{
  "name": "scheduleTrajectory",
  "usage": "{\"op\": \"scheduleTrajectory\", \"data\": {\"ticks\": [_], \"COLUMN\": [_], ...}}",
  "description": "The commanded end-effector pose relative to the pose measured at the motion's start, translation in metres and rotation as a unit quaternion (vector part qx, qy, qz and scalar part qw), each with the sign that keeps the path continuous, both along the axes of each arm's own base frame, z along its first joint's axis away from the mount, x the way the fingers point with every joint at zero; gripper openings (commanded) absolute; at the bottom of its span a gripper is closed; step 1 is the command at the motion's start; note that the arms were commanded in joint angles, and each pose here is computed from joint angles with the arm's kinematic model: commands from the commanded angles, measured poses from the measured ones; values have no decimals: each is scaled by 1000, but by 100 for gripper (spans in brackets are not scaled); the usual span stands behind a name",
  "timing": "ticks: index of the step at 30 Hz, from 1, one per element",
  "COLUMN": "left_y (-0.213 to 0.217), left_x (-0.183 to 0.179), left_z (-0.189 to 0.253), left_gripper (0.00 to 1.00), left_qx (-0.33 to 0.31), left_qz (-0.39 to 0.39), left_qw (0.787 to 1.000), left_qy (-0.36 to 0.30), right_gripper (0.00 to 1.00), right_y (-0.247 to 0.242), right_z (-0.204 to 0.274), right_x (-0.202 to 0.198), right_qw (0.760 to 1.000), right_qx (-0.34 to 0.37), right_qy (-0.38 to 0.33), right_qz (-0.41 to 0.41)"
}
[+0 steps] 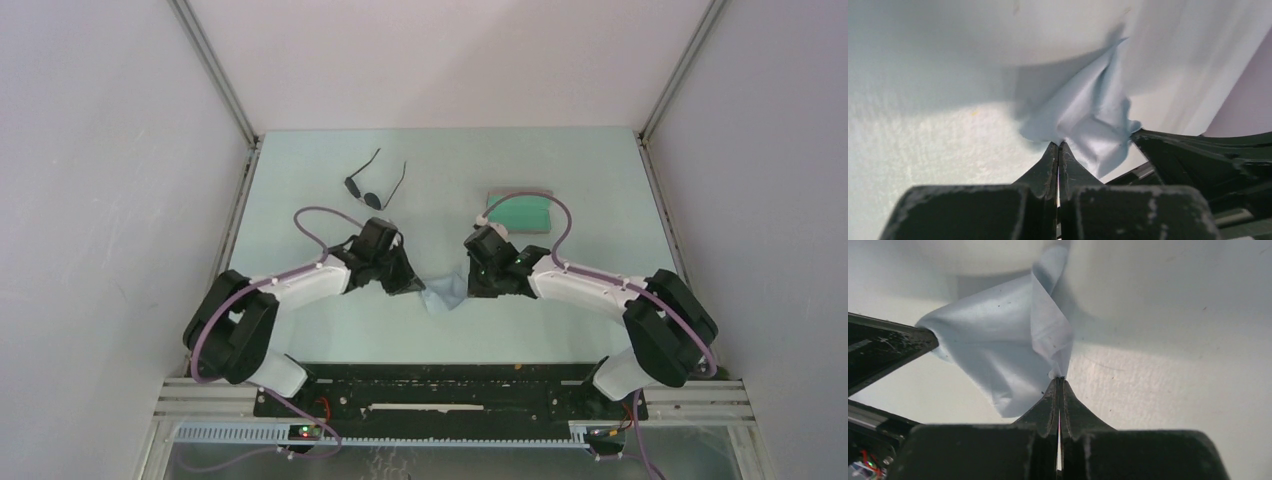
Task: Organize the sunglasses
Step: Open the glasses cleaning cloth at the center of the board.
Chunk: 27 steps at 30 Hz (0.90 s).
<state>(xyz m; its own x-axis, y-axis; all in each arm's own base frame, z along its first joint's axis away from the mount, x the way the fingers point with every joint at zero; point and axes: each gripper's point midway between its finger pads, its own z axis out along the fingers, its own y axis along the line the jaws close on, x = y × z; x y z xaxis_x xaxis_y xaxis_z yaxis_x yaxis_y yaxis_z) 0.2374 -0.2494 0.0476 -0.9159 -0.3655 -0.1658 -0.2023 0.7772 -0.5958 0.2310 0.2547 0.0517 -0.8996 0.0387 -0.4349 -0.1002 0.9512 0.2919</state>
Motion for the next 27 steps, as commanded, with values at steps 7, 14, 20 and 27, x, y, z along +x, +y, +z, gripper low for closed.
{"op": "scheduleTrajectory", "data": {"ticks": [7, 14, 20, 27], "left_y": [0, 3, 5, 23], "left_x": [88, 72, 63, 74], "left_z": [105, 66, 26, 67], "left_gripper": [0, 0, 49, 66], "left_qx": [30, 39, 63, 95], "left_qz": [-28, -47, -69, -37], "left_qw": [992, 995, 995, 990], "left_qy": [-123, -75, -23, -93], "right_gripper": [0, 0, 18, 31], "right_y": [4, -9, -14, -34], "right_z": [95, 68, 16, 38], "right_x": [64, 40, -1, 12], "right_qw": [990, 994, 999, 995], "right_qx": [44, 11, -27, -42], "right_qy": [-129, -107, -36, -81], "right_qz": [-22, -20, -18, -50]}}
